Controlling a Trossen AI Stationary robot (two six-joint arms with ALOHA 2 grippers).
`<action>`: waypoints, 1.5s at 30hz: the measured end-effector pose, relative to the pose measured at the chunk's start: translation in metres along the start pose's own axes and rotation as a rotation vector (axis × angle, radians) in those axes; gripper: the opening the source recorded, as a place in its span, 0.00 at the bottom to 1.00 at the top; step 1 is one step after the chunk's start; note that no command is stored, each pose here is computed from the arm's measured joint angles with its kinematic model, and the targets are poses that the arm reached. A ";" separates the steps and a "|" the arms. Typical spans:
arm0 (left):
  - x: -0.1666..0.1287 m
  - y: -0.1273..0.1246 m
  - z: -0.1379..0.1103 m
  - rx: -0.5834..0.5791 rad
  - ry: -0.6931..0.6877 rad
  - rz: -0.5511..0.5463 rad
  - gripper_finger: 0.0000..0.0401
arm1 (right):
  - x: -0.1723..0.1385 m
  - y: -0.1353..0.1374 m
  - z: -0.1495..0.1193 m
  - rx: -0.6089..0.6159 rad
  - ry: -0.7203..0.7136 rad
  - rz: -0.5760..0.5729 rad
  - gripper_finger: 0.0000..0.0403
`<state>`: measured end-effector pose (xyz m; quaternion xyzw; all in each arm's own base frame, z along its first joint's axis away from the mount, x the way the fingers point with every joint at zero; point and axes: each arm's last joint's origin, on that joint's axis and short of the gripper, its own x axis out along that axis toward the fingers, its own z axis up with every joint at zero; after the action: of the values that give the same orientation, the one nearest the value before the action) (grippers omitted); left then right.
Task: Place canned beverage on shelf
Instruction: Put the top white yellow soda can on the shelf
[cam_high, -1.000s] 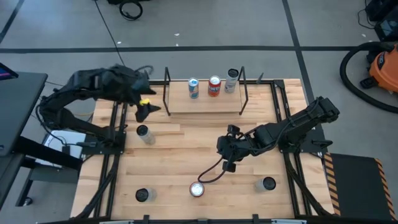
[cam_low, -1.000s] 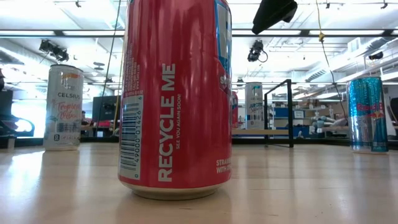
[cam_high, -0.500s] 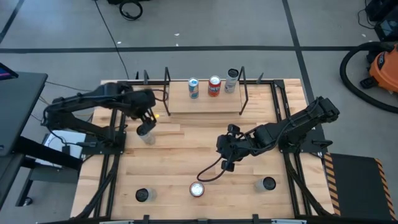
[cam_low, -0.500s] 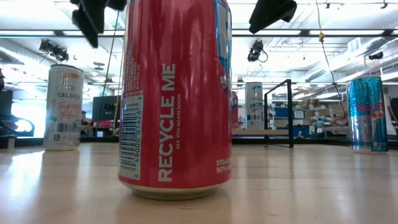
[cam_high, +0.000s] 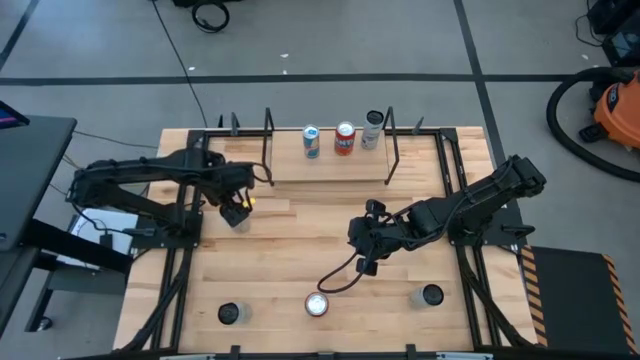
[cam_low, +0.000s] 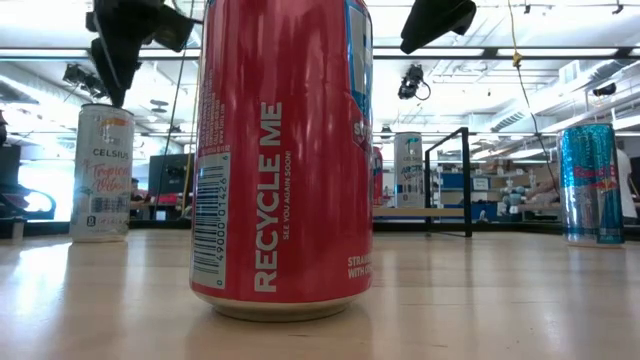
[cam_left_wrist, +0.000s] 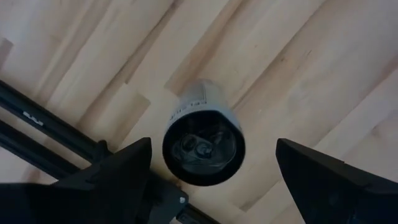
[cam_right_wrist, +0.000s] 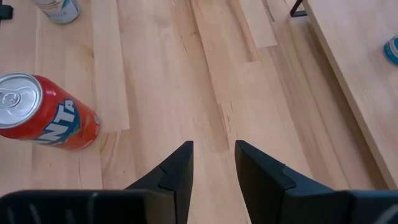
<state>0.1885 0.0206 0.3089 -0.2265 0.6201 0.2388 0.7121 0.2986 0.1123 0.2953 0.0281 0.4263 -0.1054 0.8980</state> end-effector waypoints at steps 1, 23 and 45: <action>0.003 -0.001 -0.001 0.002 0.005 0.003 0.86 | 0.000 0.000 0.000 0.000 0.000 0.000 0.31; 0.048 -0.002 -0.009 -0.004 0.091 -0.020 0.86 | 0.000 0.000 0.000 0.000 0.000 0.000 0.31; 0.042 -0.005 -0.003 0.103 0.034 -0.056 0.63 | 0.000 0.000 0.000 0.000 -0.001 -0.003 0.31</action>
<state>0.1942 0.0176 0.2672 -0.2108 0.6371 0.1824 0.7186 0.2986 0.1122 0.2953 0.0274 0.4258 -0.1065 0.8981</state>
